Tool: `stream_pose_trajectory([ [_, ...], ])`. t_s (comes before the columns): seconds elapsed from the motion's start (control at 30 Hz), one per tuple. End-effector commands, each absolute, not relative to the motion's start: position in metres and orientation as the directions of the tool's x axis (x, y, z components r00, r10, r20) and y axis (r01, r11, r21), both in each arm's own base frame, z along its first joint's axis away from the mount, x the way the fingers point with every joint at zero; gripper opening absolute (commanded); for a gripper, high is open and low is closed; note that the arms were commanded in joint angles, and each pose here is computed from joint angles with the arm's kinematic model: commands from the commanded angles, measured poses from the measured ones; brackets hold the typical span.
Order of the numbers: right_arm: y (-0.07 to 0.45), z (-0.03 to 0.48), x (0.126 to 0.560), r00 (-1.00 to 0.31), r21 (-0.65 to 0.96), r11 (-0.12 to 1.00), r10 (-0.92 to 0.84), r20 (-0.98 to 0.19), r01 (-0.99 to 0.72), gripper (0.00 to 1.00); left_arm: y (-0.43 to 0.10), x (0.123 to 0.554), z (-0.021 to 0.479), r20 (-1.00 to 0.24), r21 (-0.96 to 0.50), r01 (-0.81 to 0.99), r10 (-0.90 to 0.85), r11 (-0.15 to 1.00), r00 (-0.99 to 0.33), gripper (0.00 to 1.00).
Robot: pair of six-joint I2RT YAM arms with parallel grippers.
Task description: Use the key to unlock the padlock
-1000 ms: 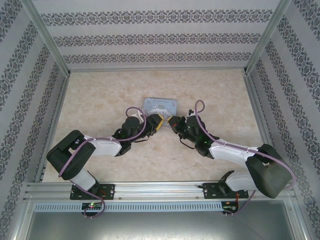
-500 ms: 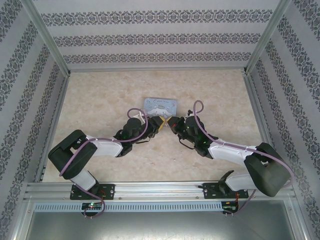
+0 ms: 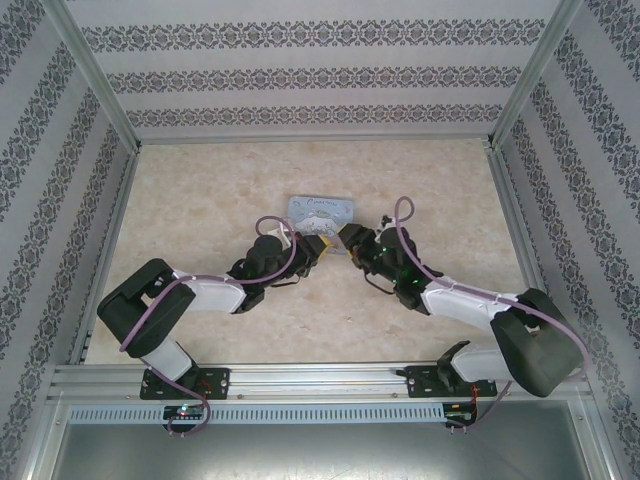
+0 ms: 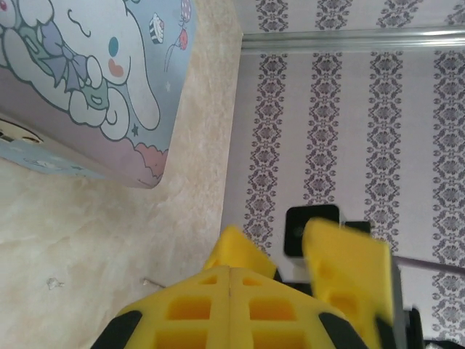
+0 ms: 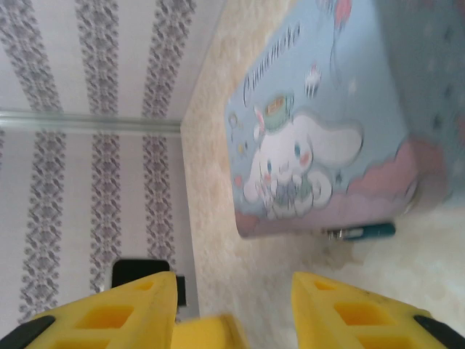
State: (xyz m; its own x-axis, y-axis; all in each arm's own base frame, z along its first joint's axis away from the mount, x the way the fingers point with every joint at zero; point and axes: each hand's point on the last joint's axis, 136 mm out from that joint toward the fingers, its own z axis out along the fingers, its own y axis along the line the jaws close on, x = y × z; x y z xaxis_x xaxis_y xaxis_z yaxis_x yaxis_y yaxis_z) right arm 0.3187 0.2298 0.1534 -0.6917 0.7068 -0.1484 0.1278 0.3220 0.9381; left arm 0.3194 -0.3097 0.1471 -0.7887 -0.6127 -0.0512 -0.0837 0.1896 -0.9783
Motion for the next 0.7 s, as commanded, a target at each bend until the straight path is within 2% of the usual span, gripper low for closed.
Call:
stream_pose_trajectory([
  [0.0,0.22,0.174,0.316,-0.751,0.94,0.342,0.62,-0.228,-0.004,0.49,-0.316,0.317,0.167,-0.128,-0.976,0.021,-0.496,0.215,-0.859,0.0],
  [0.13,0.22,0.193,0.315,-0.817,0.932,0.331,0.491,-0.303,-0.147,0.5,-0.313,0.317,0.177,-0.184,-0.967,0.096,-0.386,0.236,-0.904,0.0],
  [0.27,0.229,0.205,0.309,-0.851,0.931,0.279,0.405,-0.335,-0.234,0.46,-0.304,0.32,0.193,-0.243,-0.956,0.17,-0.32,0.238,-0.916,0.0],
  [0.47,0.243,0.21,0.308,-0.864,0.938,0.231,0.379,-0.33,-0.257,0.41,-0.303,0.323,0.212,-0.284,-0.95,0.231,-0.271,0.212,-0.92,0.0],
  [0.67,0.258,0.212,0.31,-0.86,0.942,0.2,0.391,-0.329,-0.27,0.37,-0.305,0.325,0.213,-0.273,-0.955,0.225,-0.273,0.194,-0.922,0.0],
])
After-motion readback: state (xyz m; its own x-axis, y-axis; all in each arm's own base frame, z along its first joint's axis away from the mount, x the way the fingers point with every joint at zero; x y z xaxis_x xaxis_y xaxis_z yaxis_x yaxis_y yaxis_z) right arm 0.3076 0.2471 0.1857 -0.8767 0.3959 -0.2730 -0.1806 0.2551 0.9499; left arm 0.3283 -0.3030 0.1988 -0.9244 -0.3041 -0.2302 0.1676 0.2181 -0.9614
